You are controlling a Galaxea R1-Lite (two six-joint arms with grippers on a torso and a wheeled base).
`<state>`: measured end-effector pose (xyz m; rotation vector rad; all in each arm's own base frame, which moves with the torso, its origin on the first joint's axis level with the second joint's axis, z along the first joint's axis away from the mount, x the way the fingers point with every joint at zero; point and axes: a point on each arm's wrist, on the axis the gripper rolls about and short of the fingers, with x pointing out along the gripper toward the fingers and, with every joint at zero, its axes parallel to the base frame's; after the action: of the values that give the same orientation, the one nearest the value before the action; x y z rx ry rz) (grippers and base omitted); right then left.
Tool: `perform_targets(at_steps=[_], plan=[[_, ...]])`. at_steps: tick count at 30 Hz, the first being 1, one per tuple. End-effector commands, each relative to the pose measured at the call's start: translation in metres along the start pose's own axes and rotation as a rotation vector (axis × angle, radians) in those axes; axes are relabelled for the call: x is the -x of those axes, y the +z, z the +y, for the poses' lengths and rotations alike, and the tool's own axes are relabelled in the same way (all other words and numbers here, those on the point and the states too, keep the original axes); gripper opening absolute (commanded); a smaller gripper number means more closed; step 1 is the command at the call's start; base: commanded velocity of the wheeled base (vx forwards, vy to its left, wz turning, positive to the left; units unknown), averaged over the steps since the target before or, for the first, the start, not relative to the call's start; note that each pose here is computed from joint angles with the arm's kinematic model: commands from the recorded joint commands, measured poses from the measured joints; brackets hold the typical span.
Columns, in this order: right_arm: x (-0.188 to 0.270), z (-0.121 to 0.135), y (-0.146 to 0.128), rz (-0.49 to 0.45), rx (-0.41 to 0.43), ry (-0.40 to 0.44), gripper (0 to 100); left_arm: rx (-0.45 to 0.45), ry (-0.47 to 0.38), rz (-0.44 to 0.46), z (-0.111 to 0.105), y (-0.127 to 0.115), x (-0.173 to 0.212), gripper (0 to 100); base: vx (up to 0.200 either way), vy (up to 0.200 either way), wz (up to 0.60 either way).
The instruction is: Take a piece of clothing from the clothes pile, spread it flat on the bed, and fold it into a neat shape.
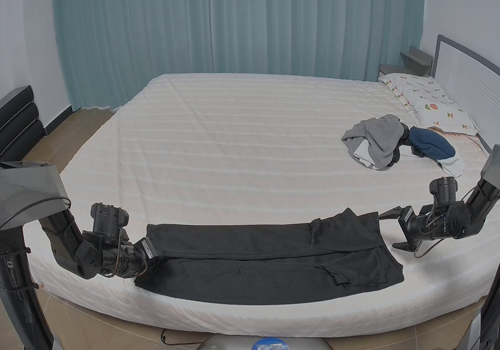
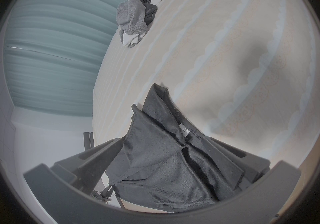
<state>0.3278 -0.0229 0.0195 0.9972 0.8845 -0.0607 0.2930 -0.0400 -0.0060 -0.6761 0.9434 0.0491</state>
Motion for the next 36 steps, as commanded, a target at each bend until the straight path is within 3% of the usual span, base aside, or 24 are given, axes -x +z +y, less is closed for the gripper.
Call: perform_targets(at_steps=[1, 9, 22, 25, 32, 36], plan=[[0.000, 0.000, 0.001, -0.002, 0.000, 0.002, 100, 0.011, 0.030, 0.004, 0.006, -0.003, 0.002, 0, 0.000, 0.000, 0.00], [0.002, 0.001, 0.000, -0.003, 0.001, 0.003, 100, 0.026, 0.074, -0.029, 0.012, -0.001, 0.003, 0, 0.000, 0.000, 0.00], [0.012, 0.005, -0.005, -0.005, 0.019, 0.013, 100, 0.040, 0.058, -0.058, 0.014, 0.003, 0.000, 0, 0.000, 0.000, 0.00], [0.015, 0.006, -0.009, 0.006, 0.042, 0.020, 100, 0.043, 0.060, -0.060, 0.015, 0.004, -0.001, 0, 0.000, 0.000, 0.00], [0.010, -0.001, -0.034, 0.104, 0.203, -0.002, 100, 0.045, 0.061, -0.055, 0.015, 0.004, -0.003, 0, 0.000, 0.000, 0.00], [0.008, -0.001, -0.040, 0.123, 0.232, -0.004, 100, 0.045, 0.063, -0.053, 0.016, 0.003, -0.004, 0, 0.000, 0.000, 0.00]])
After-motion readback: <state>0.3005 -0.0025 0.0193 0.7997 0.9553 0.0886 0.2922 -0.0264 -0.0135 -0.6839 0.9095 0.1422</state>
